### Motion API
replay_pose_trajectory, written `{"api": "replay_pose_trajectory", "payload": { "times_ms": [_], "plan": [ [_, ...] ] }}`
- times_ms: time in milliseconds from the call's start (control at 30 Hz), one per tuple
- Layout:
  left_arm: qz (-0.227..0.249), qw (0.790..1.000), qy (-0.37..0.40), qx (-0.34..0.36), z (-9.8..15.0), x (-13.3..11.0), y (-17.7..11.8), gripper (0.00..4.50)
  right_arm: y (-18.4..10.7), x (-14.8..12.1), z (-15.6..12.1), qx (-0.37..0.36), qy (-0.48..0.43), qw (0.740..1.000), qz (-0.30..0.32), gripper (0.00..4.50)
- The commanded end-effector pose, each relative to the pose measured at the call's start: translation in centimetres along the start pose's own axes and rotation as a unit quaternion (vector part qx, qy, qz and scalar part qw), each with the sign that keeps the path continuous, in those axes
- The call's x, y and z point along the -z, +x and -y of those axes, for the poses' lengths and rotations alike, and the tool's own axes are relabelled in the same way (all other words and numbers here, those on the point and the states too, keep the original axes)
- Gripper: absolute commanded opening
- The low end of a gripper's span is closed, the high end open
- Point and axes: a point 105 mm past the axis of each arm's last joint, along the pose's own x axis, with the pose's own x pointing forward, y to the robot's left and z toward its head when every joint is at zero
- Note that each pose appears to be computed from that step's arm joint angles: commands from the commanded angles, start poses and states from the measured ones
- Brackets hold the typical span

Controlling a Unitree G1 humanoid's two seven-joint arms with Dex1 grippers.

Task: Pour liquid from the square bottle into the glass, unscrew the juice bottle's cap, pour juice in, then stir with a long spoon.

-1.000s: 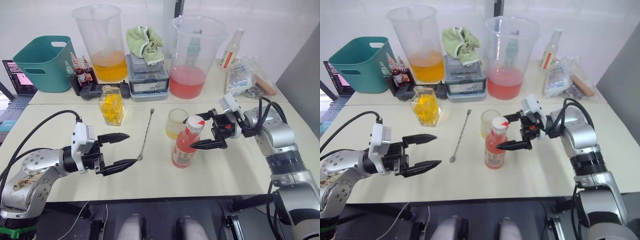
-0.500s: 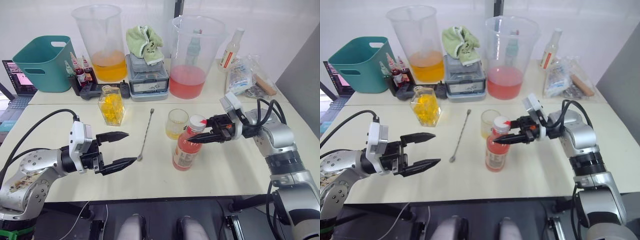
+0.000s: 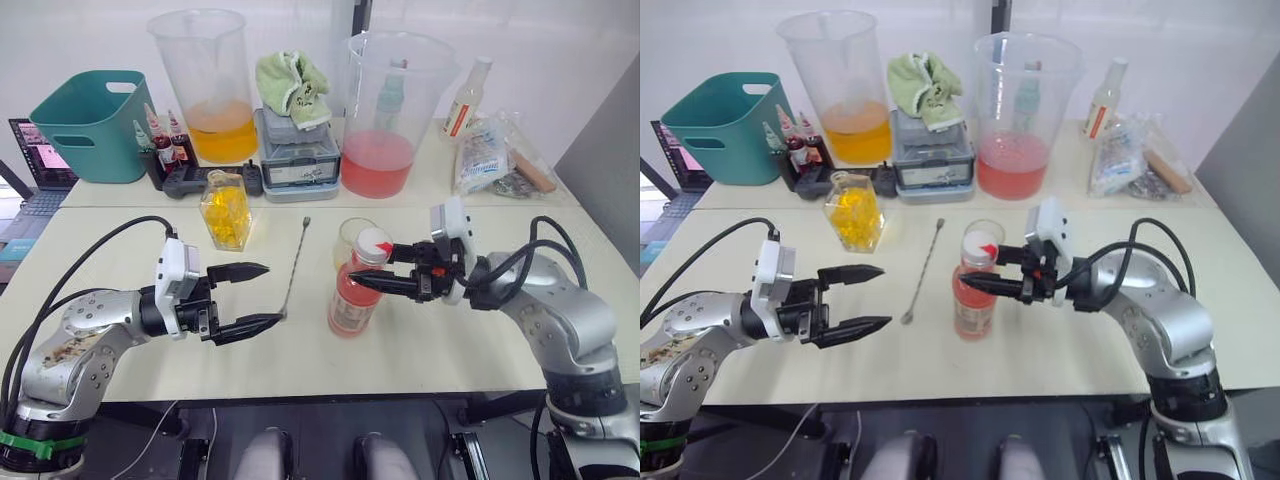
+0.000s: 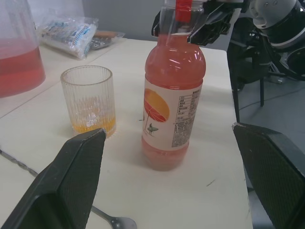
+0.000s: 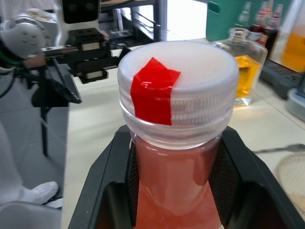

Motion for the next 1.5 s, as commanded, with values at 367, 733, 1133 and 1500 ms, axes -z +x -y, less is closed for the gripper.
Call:
{"api": "replay_pose_trajectory", "payload": {
  "times_ms": [367,733,1133,1500],
  "plan": [
    [0.012,0.999,0.021,0.041,-0.5,-0.6,1.2,4.50,-0.6,1.1,-0.8,0.045,0.022,0.999,0.004,1.94],
    [0.019,0.999,0.019,0.045,-0.3,-1.2,1.0,4.50,-3.8,-1.9,0.2,0.007,0.006,1.000,0.013,4.46],
    [0.023,1.000,-0.001,0.018,-1.8,-1.8,2.1,4.50,-9.9,-7.5,-0.1,0.040,0.036,0.995,0.084,4.46],
    [0.043,0.994,-0.003,0.097,0.3,-4.5,5.7,4.50,-15.3,-1.5,-1.8,0.181,0.062,0.981,-0.030,4.46]
  ]
}}
